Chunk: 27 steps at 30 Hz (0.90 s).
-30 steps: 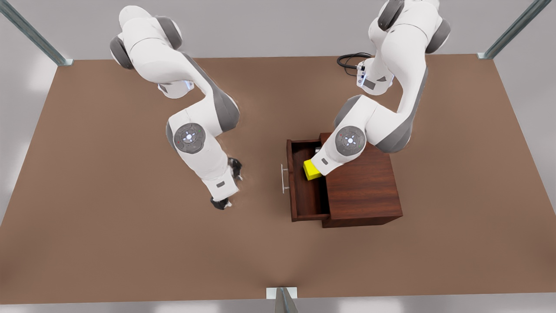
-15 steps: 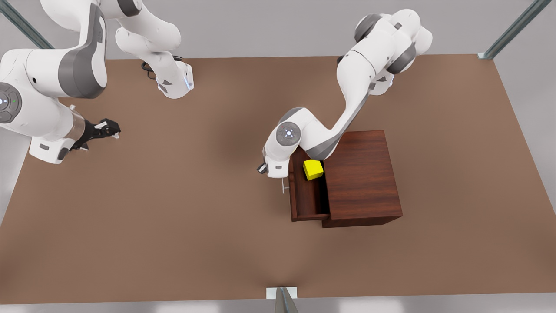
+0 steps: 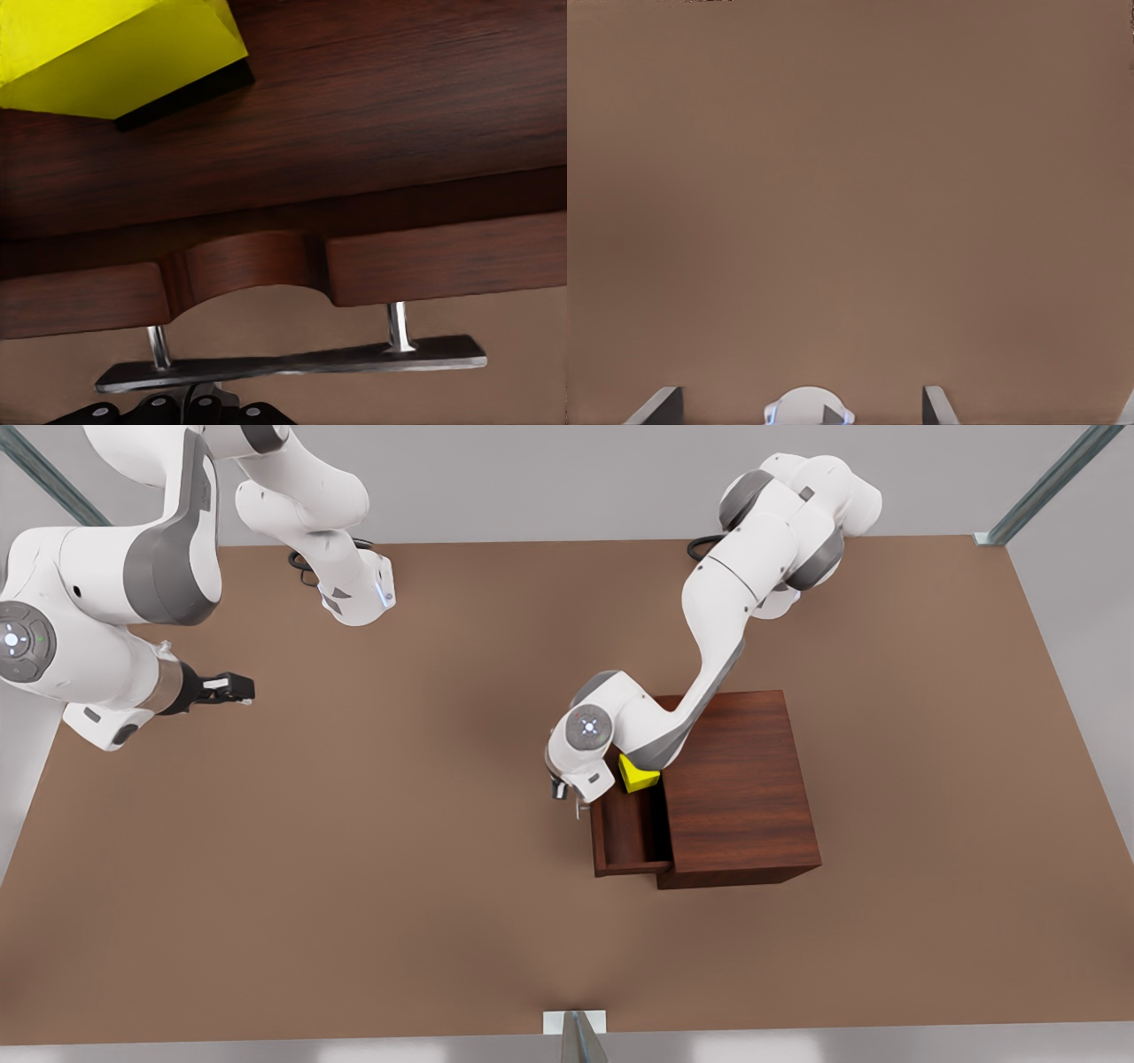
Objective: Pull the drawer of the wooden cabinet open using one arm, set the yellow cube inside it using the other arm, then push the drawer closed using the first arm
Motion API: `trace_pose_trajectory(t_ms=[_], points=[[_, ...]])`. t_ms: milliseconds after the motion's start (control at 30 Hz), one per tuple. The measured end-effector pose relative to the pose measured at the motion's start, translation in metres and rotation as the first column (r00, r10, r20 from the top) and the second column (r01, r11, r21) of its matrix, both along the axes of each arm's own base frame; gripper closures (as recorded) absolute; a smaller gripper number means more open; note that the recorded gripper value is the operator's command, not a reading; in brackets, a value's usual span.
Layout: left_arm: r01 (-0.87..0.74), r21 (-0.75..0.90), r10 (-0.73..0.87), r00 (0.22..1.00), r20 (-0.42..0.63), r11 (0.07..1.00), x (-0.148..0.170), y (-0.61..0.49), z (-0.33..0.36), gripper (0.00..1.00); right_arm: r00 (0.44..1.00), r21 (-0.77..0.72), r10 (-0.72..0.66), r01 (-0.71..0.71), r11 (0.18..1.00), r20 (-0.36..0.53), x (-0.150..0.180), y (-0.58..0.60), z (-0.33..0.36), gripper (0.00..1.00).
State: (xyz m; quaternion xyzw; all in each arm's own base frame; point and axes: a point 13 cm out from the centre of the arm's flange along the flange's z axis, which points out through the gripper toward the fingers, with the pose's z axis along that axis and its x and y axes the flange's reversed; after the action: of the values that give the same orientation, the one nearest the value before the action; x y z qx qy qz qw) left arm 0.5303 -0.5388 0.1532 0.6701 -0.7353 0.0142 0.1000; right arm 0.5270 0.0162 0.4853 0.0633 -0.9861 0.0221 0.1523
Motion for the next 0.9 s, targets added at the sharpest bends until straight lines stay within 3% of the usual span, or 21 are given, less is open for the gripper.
trace_pose_trajectory(t_ms=[500, 900], points=[[-0.254, 0.059, 0.256, 0.966, -0.039, 0.965, 0.023, 0.034, -0.006, 0.79, 0.99, 0.002, -0.142, 0.142, 0.99, -0.021, -0.012, -0.004, -0.01, 0.0], [-0.342, 0.148, 0.356, 0.931, -0.08, 0.928, 0.037, 0.085, 0.0, 0.79, 0.983, -0.008, -0.185, 0.184, 0.983, -0.008, -0.007, -0.002, -0.016, 0.0]])
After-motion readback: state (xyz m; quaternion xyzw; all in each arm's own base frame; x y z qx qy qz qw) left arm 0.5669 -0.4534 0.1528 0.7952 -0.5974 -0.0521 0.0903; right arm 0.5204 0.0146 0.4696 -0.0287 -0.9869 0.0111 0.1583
